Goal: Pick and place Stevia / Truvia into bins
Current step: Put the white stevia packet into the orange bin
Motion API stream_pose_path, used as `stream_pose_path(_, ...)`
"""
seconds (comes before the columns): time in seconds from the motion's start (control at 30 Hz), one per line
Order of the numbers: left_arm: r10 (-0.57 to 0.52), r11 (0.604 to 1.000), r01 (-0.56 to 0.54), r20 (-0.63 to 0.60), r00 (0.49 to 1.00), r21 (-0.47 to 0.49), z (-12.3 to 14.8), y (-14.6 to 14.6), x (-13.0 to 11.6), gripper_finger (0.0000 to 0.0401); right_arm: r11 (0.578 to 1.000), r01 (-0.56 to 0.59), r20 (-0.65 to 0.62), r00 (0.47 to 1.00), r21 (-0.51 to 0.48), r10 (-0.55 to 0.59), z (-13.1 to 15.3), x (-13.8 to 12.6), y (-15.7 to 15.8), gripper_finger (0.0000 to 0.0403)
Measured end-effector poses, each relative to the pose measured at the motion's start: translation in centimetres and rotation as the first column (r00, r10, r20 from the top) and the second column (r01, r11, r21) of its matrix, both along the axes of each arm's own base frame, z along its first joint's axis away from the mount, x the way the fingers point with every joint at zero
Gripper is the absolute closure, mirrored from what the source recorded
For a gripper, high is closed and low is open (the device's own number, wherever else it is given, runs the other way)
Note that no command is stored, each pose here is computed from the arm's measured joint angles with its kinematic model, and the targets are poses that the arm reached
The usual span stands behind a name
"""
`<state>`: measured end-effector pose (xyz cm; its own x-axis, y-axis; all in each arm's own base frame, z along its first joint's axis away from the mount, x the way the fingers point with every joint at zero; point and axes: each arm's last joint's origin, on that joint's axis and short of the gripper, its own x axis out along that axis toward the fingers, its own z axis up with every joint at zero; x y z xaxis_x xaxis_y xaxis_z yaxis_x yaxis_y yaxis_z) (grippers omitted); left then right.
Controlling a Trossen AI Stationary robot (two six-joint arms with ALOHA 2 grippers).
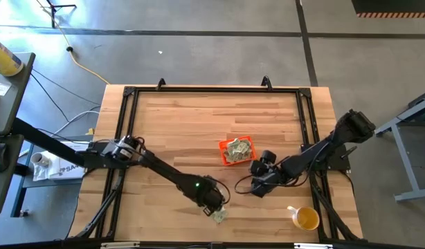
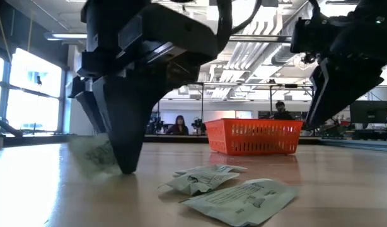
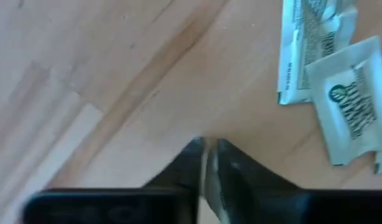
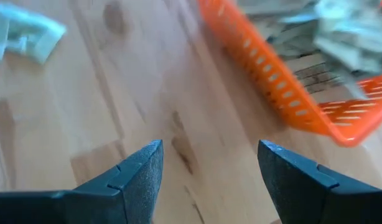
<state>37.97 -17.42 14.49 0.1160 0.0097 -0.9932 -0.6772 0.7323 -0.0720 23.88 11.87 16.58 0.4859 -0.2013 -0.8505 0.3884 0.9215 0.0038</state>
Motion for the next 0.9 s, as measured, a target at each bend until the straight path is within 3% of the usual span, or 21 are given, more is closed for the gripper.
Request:
stream_pose_path(0.13,-0.084,0.993,0.089,-0.058,0.995,0.083,1.4,2.6,0.1,0.0378,0.996,0.081,0.122,0.990,-0.044,-0.076,1.4,-0.7,0.8,0.0151)
stream_pose_path(0.3,-0.116,0.980,0.113,0.007,0.993,0.165,6.9,8.0,1.4,0.0364,0.970,0.223,0.245,0.950,-0.095,-0.195,3.9,-2.5,0.9,0.0151)
stream_pose_path(0.43,-0.173,0.957,0.137,0.124,0.977,0.255,10.4,12.1,3.3,0.0369,0.962,0.251,0.233,0.947,-0.105,-0.222,4.8,-3.6,0.4,0.0151)
stream_pose_path(0.57,-0.273,0.932,0.161,0.338,0.901,0.324,13.9,15.9,5.7,0.0379,0.961,0.258,0.189,0.953,-0.102,-0.236,4.7,-4.0,0.2,0.0151)
stream_pose_path(0.67,-0.306,0.921,0.153,0.424,0.852,0.358,13.9,17.9,7.2,0.0371,0.961,0.259,0.182,0.954,-0.099,-0.239,4.6,-4.1,0.2,0.0151)
stream_pose_path(0.8,-0.354,0.915,0.217,0.416,0.838,0.341,12.5,19.9,8.0,0.0339,0.960,0.264,0.182,0.953,-0.096,-0.244,4.6,-4.1,0.2,0.0151)
stream_pose_path(0.9,-0.414,0.891,0.293,0.355,0.838,0.346,10.3,20.4,8.6,0.0340,0.959,0.264,0.178,0.953,-0.102,-0.244,4.6,-4.1,0.1,0.0151)
